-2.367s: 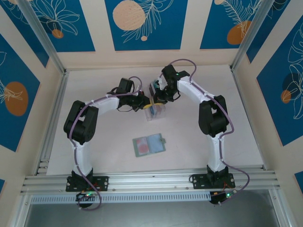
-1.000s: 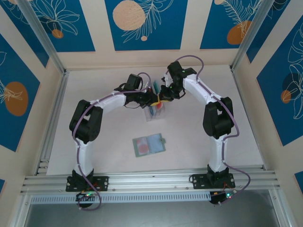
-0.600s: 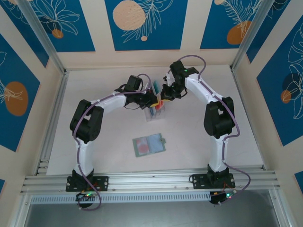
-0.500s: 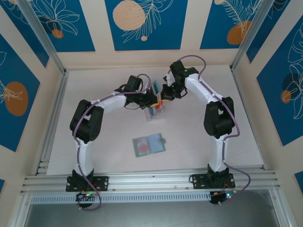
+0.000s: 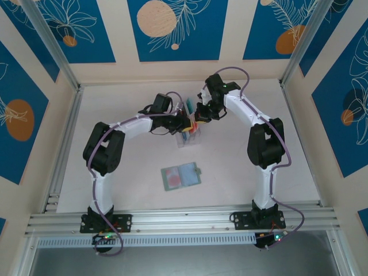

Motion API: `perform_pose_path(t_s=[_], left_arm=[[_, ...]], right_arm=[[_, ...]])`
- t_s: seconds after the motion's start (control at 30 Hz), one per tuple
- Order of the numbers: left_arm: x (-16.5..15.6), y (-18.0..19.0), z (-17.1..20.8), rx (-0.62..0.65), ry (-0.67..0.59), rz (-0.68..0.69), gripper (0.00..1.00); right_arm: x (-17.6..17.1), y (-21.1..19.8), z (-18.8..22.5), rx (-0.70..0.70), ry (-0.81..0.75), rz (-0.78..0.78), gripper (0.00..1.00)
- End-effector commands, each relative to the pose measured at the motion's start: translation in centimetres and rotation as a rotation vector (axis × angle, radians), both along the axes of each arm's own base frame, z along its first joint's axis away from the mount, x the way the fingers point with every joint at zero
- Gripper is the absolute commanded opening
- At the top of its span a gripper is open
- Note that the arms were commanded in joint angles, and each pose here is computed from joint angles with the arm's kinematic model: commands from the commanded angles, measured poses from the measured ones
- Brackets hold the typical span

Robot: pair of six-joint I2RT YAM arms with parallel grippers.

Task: Put the credit cards into the card holder
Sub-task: Pick up the credit card from the storage box.

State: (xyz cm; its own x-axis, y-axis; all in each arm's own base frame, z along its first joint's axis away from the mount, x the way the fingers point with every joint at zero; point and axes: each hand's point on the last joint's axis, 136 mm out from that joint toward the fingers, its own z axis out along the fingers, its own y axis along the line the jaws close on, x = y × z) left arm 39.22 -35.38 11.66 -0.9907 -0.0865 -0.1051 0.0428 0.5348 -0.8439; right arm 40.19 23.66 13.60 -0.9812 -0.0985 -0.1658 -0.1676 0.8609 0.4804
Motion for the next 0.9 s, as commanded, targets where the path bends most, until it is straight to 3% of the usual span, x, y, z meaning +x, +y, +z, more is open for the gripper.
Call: perform_pose_path(t_s=[0.0,0.47,0.87], left_arm=[[-1.3,-0.2,2.4,-0.026,-0.017,-0.023,0.03],[-2.3,3.0,6.0,-0.004,-0.085,-0.002,0.04],[-9.3,8.3,4.3,0.176,-0.101,-0.033,0.05]], right_arm=[[-0.9,-0.1,2.6,-0.005,-0.036,0.007,0.0],[-1.0,-1.3,4.5,-0.079,-0.11,-0.03,0.0],[-1.4,-3.6,9.1,-0.124,-0.298,-0.133,0.0]])
